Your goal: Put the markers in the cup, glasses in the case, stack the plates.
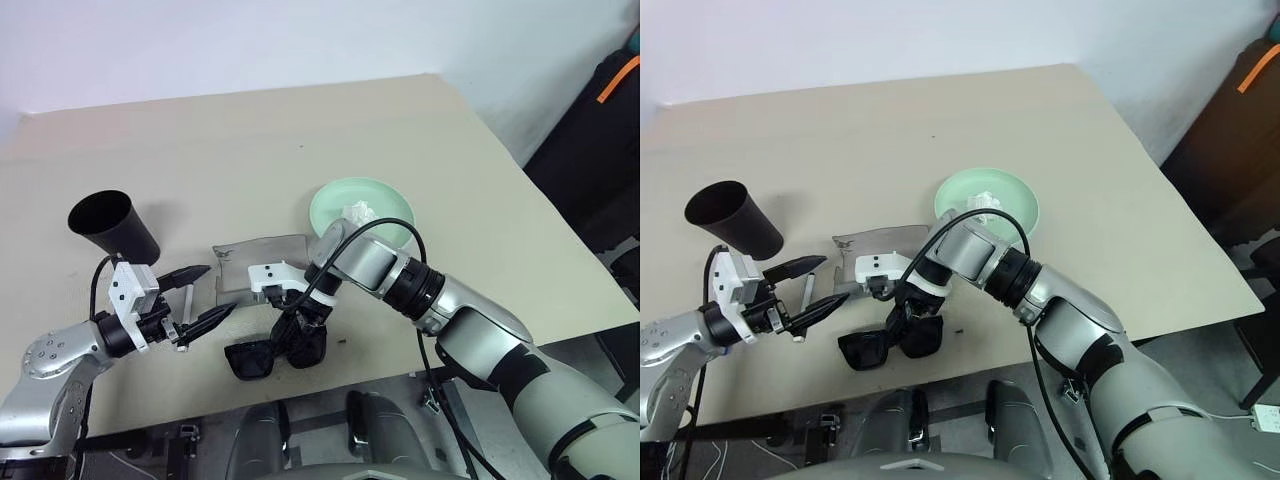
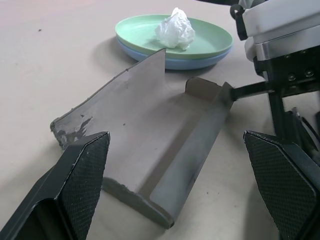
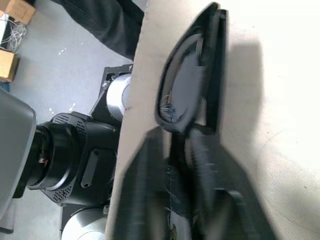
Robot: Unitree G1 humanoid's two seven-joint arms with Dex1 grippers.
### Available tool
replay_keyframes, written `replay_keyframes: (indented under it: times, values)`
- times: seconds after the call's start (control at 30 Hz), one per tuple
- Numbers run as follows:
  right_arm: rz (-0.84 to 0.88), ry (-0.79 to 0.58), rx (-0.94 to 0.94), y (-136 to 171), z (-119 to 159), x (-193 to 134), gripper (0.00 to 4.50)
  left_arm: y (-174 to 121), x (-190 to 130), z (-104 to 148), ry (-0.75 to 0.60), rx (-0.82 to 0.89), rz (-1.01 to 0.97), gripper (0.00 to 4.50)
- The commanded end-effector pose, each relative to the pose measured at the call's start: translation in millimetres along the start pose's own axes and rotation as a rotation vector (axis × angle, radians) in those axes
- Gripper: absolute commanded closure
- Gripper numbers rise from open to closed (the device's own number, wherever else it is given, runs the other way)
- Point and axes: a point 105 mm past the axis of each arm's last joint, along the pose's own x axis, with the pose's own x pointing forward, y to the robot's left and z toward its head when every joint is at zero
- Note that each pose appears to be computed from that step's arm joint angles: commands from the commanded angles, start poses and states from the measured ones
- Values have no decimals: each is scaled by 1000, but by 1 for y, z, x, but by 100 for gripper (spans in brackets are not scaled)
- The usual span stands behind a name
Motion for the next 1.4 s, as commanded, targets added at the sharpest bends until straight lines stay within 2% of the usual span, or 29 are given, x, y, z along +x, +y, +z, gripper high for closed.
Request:
replay_keyframes:
  times: [0.03,0.23,0.33,0.53,0.63,0.83,1.13,1.4]
  values:
    - [-33,8,-49,-2,7,-1,448,-1,-2,11,-30,54,7,0]
    - [-24,-73,-99,10,36,-30,448,2,-8,10,-30,42,28,0]
    - [-44,-143,-108,13,54,-58,448,5,-16,11,-40,32,67,0]
    - [-123,-201,-116,2,64,-96,448,9,-36,10,-21,25,136,0]
    - [-148,-206,-120,-6,65,-104,448,13,-48,12,-16,21,180,0]
    - [-203,-217,-118,-27,70,-101,448,16,-68,9,14,7,231,0]
    - [-229,-196,-160,-47,63,-75,448,9,-65,5,6,-12,243,0]
    - [-324,-198,-194,-65,52,-62,448,4,-60,6,-5,-16,239,0]
